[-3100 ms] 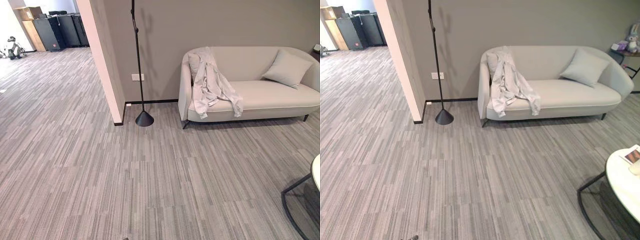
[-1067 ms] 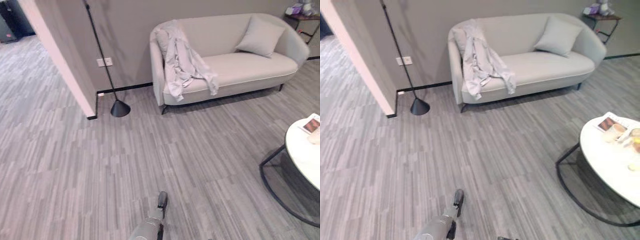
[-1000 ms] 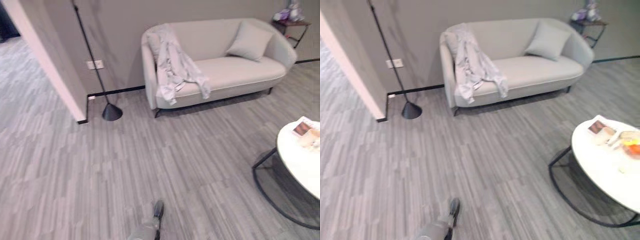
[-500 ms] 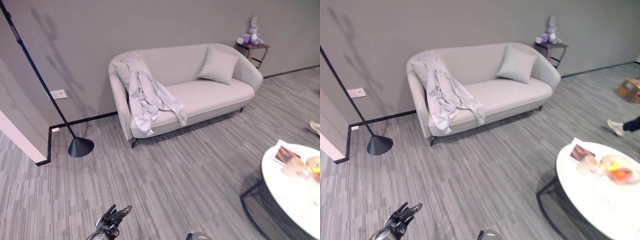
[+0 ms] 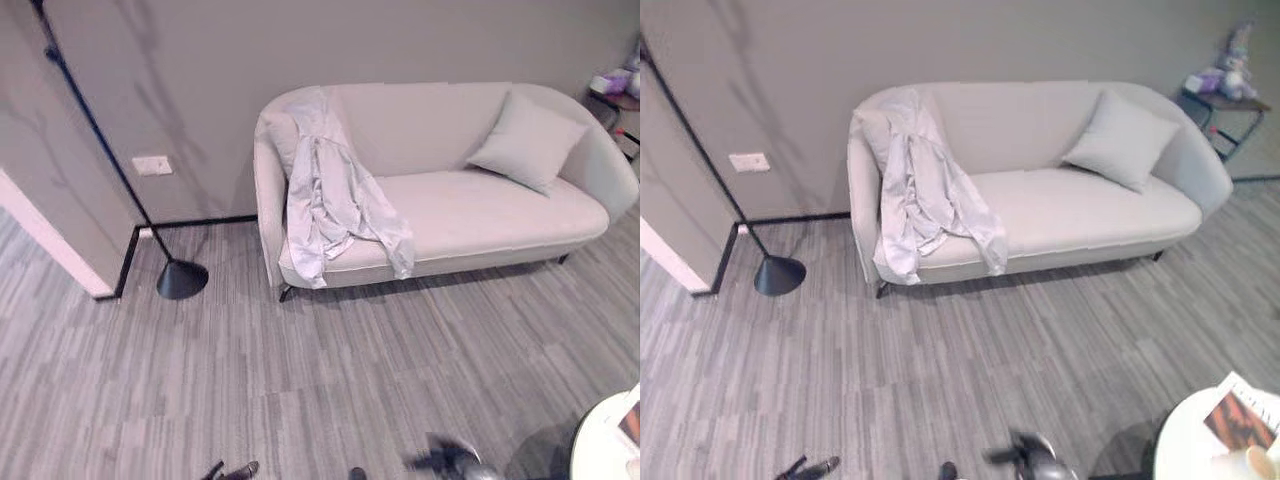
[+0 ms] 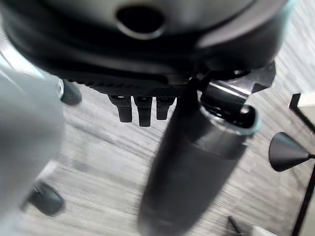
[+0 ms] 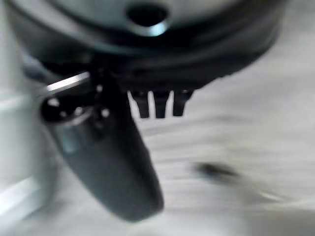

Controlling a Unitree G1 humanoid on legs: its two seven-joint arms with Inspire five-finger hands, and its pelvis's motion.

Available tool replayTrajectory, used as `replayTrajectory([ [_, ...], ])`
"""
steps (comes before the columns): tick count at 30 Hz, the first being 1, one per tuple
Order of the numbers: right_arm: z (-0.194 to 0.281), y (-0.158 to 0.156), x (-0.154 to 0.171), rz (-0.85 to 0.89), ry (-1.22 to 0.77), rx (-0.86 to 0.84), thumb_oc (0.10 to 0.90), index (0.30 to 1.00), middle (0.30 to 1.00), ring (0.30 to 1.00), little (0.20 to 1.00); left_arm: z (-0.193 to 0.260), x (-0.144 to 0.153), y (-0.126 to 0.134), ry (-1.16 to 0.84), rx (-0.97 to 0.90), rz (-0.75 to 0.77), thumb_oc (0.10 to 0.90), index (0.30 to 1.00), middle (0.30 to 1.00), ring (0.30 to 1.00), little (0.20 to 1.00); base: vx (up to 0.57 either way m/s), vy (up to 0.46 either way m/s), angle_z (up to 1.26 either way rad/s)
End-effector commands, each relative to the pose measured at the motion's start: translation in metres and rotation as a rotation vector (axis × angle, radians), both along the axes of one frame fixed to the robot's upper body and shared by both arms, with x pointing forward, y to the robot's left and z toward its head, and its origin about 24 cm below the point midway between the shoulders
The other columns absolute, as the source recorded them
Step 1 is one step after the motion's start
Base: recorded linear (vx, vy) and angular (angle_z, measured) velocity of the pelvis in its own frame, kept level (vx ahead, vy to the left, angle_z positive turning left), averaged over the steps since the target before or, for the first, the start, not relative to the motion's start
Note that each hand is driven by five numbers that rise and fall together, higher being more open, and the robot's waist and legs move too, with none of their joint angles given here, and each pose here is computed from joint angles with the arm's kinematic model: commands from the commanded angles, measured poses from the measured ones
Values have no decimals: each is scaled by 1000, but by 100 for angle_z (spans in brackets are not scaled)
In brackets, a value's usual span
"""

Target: Hang the clothes on the sofa on the clothes rack.

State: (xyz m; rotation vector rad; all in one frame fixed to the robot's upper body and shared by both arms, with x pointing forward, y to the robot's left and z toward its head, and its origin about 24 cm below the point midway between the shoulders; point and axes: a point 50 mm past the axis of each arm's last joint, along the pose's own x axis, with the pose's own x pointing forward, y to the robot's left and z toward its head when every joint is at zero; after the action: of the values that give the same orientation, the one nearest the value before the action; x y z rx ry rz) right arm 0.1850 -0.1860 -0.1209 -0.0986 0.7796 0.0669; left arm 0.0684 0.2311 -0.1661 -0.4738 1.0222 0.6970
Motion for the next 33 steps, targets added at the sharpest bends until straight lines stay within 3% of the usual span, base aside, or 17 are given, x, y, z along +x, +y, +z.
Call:
replayTrajectory([
  [1, 12, -7, 5, 132, -71, -119, 800, 900, 900, 900, 900, 7, 13, 14, -85, 34, 75, 800, 900, 900, 900, 900, 239, -409, 19],
  [2, 12, -7, 5, 132, -71, -119, 800, 900, 900, 900, 900, 7, 14, 14, -85, 35, 75, 800, 900, 900, 900, 900, 254, -404, 40],
  [4, 52, -33, 41, 162, -246, -340, 800, 900, 900, 900, 900, 11, 21, 19, -115, 58, 43, 800, 900, 900, 900, 900, 470, -282, 49],
  [5, 64, -39, 49, 138, -299, -365, 800, 900, 900, 900, 900, 11, 20, 20, -114, 59, 46, 800, 900, 900, 900, 900, 487, 45, 62],
  [10, 115, -71, 82, -47, -496, -598, 800, 900, 900, 900, 900, 4, -18, 23, -20, 47, 176, 800, 900, 900, 900, 900, 577, 195, 18],
  [12, 137, -66, 88, -102, -604, -648, 800, 900, 900, 900, 900, 0, -42, 20, 71, 40, 209, 800, 900, 900, 900, 900, 745, 221, -31],
  [14, 135, -58, 86, -119, -618, -625, 800, 900, 900, 900, 900, 1, -44, 22, 82, 62, 194, 800, 900, 900, 900, 900, 463, 190, -34],
  [18, 143, -46, 86, -80, -685, -609, 800, 900, 900, 900, 900, 8, -19, 31, 2, 107, 87, 800, 900, 900, 900, 900, 371, 258, -1],
  [22, 156, -35, 84, -47, -775, -628, 800, 900, 900, 900, 900, 21, 29, 27, -161, 156, -11, 800, 900, 900, 900, 900, 323, 97, 95],
  [24, 156, -47, 77, -72, -777, -684, 800, 900, 900, 900, 900, 25, 44, 20, -215, 173, -70, 800, 900, 900, 900, 900, 387, -223, 218],
  [29, 112, -72, 80, -239, -549, -702, 800, 900, 900, 900, 900, 1, -24, 5, 45, 94, -57, 800, 900, 900, 900, 900, 150, -135, 152],
  [33, 110, -70, 104, -336, -500, -657, 800, 900, 900, 900, 900, 4, -10, 6, 1, 120, -100, 800, 900, 900, 900, 900, -192, -32, 10],
])
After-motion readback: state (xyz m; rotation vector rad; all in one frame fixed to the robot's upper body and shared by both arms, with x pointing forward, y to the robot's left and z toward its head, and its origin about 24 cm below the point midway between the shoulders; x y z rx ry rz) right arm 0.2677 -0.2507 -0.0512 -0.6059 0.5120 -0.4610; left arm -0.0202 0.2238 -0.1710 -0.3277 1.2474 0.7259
